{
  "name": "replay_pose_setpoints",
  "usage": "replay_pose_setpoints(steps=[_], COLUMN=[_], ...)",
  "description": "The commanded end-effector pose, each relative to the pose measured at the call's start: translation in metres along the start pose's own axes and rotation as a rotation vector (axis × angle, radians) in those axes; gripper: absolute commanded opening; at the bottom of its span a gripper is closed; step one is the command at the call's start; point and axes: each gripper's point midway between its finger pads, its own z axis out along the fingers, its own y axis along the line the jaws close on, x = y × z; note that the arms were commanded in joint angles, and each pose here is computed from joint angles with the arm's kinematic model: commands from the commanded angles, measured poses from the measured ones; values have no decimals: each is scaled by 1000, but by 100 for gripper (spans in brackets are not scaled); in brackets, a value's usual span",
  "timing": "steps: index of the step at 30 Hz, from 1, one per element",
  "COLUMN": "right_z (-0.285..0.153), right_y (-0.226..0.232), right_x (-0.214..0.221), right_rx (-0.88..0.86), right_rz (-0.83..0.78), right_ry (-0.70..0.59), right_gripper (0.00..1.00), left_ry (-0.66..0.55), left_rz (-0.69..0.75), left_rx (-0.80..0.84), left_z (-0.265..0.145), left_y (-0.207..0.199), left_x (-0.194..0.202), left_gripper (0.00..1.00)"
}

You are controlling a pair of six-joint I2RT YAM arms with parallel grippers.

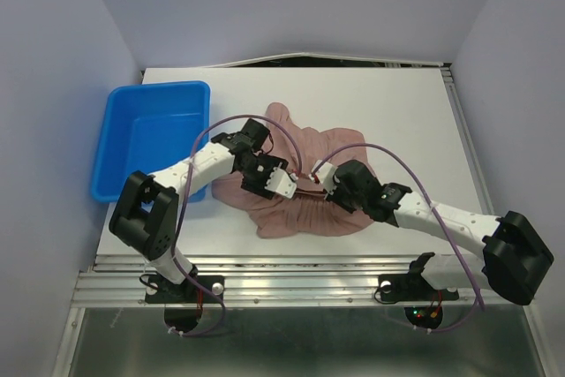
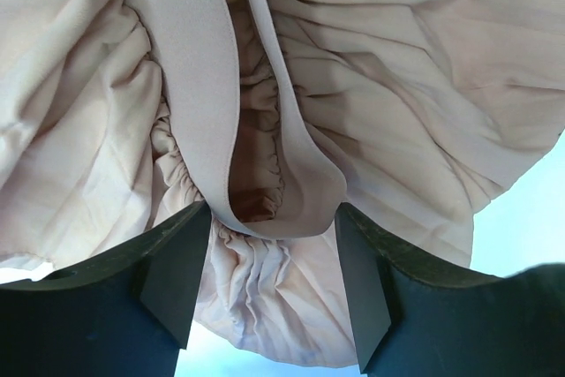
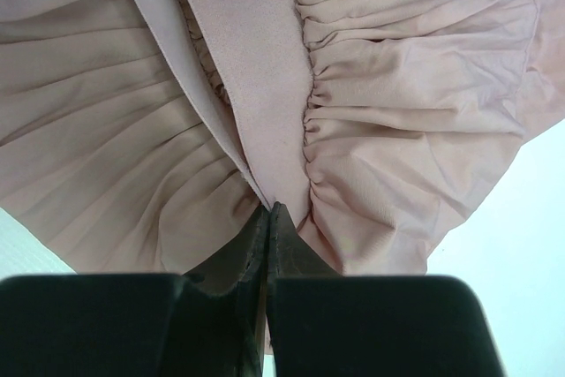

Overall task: Fold and stack the skirts
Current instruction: Flatten the skirt out

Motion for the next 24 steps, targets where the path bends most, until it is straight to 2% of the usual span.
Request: replay_pose_setpoints(steps=[1,8,13,16,17,23,24], right_z=[2,1,1,1,1,1,1], right_y=[-7,-8,-11,-11,-12,-12,-12], right_x=[-5,-3,-3,-3,-5,-4,-4], right_rx=[34,36,40,40,43,44,46], right_rz=[21,28,34,33,34,29,29], right_ry=[-32,-28,-29,-29,-33,-31,-30], right_gripper=[1,1,1,1,1,1,1], left_ry=[-18,-7,-6,0,0,-18,-20], left_rz=[29,45,67,63,58,43,44], left_rx=[-10,-10,-81,-120,-124,-166,-178], left_z=[-5,5,8,7,7,-3,-6], left_y=[-6,-15,-12,-4,-3,8,13], left_x=[-9,-5,-3,-3,-3,-8,-9], left_gripper=[71,72,71,63,58,46,41])
